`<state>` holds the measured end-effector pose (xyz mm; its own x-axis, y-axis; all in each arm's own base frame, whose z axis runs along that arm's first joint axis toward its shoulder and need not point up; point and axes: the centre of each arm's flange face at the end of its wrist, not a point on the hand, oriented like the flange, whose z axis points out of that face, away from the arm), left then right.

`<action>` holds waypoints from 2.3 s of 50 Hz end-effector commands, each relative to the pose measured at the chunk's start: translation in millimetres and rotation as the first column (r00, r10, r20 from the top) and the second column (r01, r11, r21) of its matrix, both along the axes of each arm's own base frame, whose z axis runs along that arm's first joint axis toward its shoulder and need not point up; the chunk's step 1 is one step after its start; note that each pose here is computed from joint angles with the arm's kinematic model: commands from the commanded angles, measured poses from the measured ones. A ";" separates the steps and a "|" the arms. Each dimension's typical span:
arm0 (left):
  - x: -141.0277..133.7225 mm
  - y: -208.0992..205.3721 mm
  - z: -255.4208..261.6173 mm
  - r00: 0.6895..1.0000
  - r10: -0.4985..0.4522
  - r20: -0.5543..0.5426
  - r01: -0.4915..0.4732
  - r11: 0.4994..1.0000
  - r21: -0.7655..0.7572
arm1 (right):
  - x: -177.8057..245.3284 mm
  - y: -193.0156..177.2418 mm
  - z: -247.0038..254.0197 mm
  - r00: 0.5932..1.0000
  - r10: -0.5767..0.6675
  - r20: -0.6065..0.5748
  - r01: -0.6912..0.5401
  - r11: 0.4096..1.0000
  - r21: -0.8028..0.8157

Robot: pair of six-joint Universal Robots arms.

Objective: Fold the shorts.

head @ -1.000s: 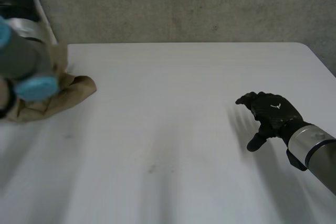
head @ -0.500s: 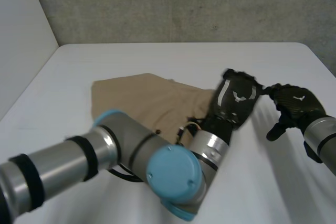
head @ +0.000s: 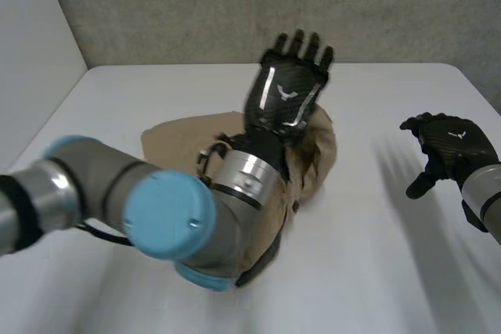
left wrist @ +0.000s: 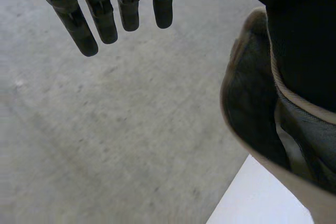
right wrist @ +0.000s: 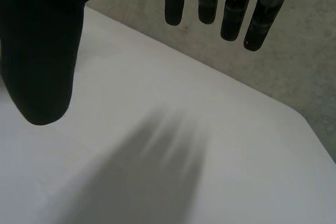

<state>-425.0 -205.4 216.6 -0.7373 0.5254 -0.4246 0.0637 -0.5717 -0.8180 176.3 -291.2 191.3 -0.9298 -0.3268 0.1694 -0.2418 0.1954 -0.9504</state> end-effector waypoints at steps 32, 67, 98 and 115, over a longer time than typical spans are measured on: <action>39.3 -9.4 0.5 0.999 0.039 -0.006 -0.037 0.979 0.201 | 115.1 -35.3 4.2 0.841 0.198 0.503 -0.267 0.961 0.068; 96.6 -48.9 1.0 0.978 0.205 0.023 -0.205 0.951 0.231 | 37.1 -76.3 54.3 0.996 -0.068 -0.064 0.044 0.945 -0.325; 176.9 -145.3 -68.6 0.906 0.271 0.325 -0.417 0.702 0.577 | 86.9 44.1 -50.7 0.948 0.304 -0.098 -0.300 0.953 0.050; 167.9 -159.3 -87.2 0.912 0.245 0.330 -0.400 0.708 0.581 | 85.4 22.1 -64.4 0.967 0.225 -0.120 -0.225 0.974 0.011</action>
